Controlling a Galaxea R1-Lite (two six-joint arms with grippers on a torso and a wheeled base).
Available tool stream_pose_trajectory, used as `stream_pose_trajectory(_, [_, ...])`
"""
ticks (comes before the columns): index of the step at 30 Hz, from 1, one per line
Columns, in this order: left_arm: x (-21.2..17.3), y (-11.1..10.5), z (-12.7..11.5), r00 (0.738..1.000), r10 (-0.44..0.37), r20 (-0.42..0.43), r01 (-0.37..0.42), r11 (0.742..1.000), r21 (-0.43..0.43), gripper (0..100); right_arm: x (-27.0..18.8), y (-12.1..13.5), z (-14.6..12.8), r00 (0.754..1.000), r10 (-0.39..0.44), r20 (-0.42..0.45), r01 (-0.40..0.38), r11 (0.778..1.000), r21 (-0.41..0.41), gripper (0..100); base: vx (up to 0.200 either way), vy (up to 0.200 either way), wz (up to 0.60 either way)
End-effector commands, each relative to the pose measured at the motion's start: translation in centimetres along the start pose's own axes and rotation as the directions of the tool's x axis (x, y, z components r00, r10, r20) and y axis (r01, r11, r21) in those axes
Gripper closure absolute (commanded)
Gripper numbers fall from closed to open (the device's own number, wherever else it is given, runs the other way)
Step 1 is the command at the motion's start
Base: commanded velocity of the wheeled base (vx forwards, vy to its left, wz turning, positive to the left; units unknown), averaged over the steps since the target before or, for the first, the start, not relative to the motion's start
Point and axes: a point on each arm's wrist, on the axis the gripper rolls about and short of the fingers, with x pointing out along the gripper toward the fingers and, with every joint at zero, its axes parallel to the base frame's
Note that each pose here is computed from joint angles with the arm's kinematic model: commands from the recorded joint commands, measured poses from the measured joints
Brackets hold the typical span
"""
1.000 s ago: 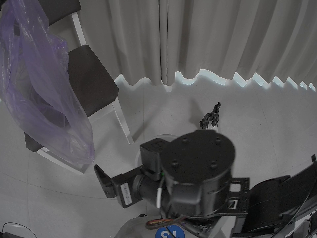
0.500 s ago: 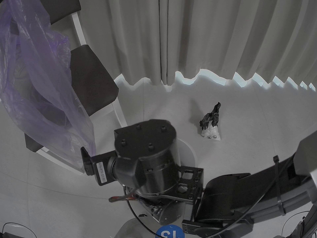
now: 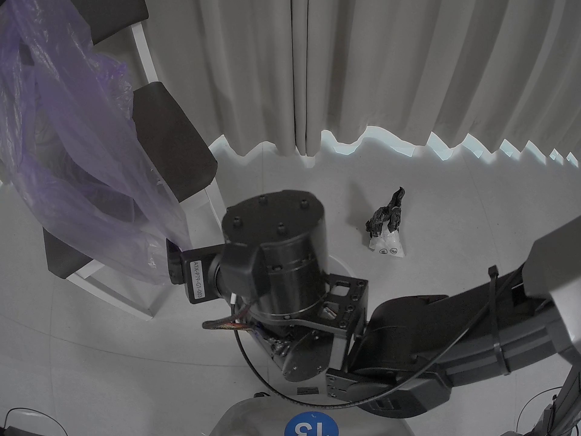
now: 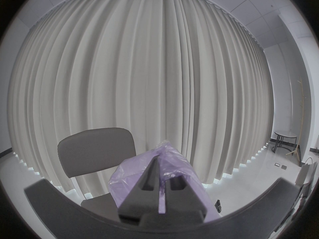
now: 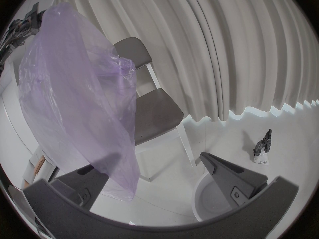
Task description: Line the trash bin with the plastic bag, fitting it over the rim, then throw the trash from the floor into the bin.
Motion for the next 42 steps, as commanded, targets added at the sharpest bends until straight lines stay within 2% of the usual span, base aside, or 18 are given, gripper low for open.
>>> stream_pose_trajectory(1, [-0.4,0.0,-0.1,1.0,0.0,-0.002,0.0,1.0,0.0,100,0.1,0.0,0.1,1.0,0.0,0.004,0.0,1.0,0.003,0,0.0,0.0,0.0])
stream_pose_trajectory(9, [-0.4,0.0,-0.1,1.0,0.001,0.003,-0.001,1.0,-0.001,100,0.9,0.2,-1.0,1.0,-0.021,0.006,0.021,1.0,0.001,0,0.0,0.0,0.0])
stream_pose_trajectory(18, [-0.4,0.0,-0.1,1.0,0.0,0.0,0.0,1.0,0.0,100,0.3,-0.3,-0.3,0.999,-0.044,0.01,0.044,0.999,-0.002,0,0.0,0.0,0.0])
stream_pose_trajectory(31, [-0.5,0.1,0.1,1.0,0.004,0.007,-0.004,1.0,0.002,100,-0.2,-0.6,-1.1,0.998,-0.06,-0.013,0.06,0.998,-0.022,0,0.0,0.0,0.0])
stream_pose_trajectory(32, [-0.5,0.1,0.1,1.0,0.004,0.007,-0.004,1.0,0.002,100,-0.2,-0.7,-1.0,0.998,-0.064,-0.011,0.064,0.998,-0.021,100,0.0,0.0,0.0])
stream_pose_trajectory(40, [-0.5,0.1,-0.1,1.0,0.007,0.0,-0.007,1.0,0.007,100,-0.8,-0.9,-0.5,0.998,-0.07,-0.008,0.07,0.997,-0.02,100,0.0,0.0,0.0])
stream_pose_trajectory(42, [-0.9,0.2,0.0,1.0,0.01,0.006,-0.01,1.0,0.013,100,-2.2,-1.4,0.1,0.997,-0.079,-0.007,0.079,0.996,-0.03,100,0.0,0.0,0.0])
